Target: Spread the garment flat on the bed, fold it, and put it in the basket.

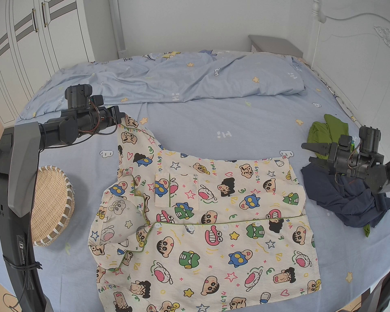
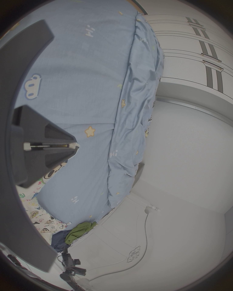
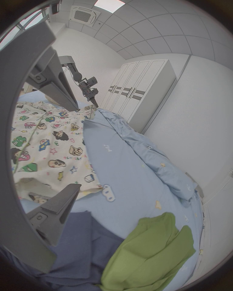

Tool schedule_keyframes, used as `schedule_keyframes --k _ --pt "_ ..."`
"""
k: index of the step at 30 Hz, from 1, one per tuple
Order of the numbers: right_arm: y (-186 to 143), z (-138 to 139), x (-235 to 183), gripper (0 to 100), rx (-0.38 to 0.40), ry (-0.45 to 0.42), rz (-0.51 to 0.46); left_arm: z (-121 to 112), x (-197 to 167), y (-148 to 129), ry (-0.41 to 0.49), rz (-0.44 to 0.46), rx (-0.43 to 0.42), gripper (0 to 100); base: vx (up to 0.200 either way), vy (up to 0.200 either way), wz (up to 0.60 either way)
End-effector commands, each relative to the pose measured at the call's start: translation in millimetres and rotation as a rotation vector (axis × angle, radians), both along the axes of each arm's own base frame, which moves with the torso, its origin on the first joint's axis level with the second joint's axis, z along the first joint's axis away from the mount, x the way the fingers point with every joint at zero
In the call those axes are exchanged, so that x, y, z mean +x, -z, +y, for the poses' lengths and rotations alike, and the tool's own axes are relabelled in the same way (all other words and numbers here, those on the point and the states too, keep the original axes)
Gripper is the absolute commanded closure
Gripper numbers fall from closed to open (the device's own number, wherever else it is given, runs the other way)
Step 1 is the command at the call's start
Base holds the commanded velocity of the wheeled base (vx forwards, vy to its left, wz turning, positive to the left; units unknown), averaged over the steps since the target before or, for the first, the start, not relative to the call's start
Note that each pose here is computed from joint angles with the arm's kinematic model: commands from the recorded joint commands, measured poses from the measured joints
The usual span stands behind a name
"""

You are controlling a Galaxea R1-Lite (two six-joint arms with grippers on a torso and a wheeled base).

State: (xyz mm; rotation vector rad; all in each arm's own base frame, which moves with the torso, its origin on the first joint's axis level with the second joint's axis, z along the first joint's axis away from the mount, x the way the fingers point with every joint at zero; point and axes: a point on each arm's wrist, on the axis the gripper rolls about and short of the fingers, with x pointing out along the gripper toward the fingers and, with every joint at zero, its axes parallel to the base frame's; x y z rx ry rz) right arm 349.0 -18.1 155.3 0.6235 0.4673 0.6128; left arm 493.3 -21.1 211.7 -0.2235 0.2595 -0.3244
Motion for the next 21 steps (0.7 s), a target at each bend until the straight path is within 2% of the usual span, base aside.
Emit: schedule_keyframes --k 1,6,12,13,17,21 --pt "12 0 50 0 0.006 -0.008 0.064 -1 0 0 0.002 0.0 0.0 100 0.0 0.0 0.0" --pt "24 11 84 0 -0.01 -0.033 0.064 0 0 0 0.001 0.0 0.0 100 0.0 0.0 0.0" --pt "39 13 101 0 -0.024 -0.012 0.118 -3 0 1 0.004 0.001 0.0 100 0.0 0.0 0.0" --pt "39 14 103 0 -0.035 0.0 0.117 -3 0 1 0.004 0.001 0.0 100 0.0 0.0 0.0" --pt "42 40 108 0 -0.173 0.077 0.089 -3 1 1 -0.011 0.003 0.004 100 0.0 0.0 0.0" --pt "32 51 105 0 -0.188 0.066 0.065 -2 1 1 -0.023 0.002 0.006 100 0.0 0.0 0.0"
